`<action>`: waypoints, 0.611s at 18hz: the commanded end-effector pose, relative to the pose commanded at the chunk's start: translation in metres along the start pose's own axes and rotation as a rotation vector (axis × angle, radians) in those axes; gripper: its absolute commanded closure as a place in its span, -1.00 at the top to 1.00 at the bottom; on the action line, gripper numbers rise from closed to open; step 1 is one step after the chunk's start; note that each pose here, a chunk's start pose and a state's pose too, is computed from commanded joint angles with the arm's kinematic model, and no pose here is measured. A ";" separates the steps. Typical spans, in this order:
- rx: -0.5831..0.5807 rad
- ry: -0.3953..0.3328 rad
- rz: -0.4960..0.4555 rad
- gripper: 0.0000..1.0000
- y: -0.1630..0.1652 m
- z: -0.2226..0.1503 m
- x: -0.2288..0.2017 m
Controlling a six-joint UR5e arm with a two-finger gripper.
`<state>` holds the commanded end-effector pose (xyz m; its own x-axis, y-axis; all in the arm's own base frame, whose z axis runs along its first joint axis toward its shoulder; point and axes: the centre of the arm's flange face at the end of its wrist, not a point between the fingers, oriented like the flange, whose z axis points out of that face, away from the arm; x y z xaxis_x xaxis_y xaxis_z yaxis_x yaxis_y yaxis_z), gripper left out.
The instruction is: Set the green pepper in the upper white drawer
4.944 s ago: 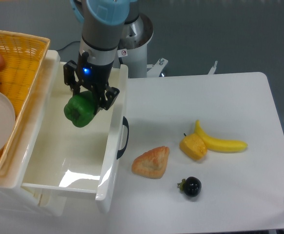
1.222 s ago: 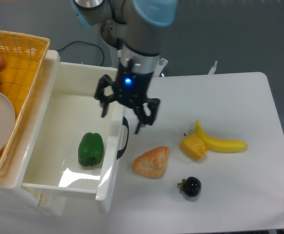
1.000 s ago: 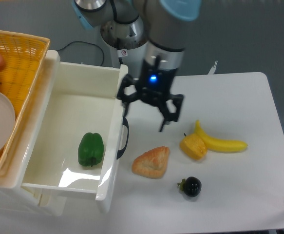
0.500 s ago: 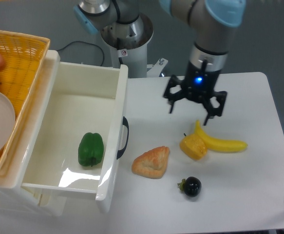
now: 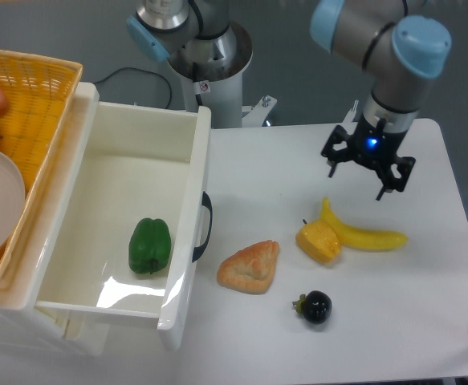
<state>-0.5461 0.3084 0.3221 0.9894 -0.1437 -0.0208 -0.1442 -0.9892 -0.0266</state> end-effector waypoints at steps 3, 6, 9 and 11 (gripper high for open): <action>0.000 -0.002 0.038 1.00 0.002 0.006 -0.009; -0.002 -0.005 0.207 1.00 0.000 0.026 -0.021; -0.001 -0.009 0.244 1.00 -0.001 0.047 -0.030; -0.003 -0.009 0.246 1.00 -0.002 0.049 -0.032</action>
<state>-0.5781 0.3167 0.2740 0.9245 -0.3796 -0.0355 -0.3804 -0.9247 -0.0167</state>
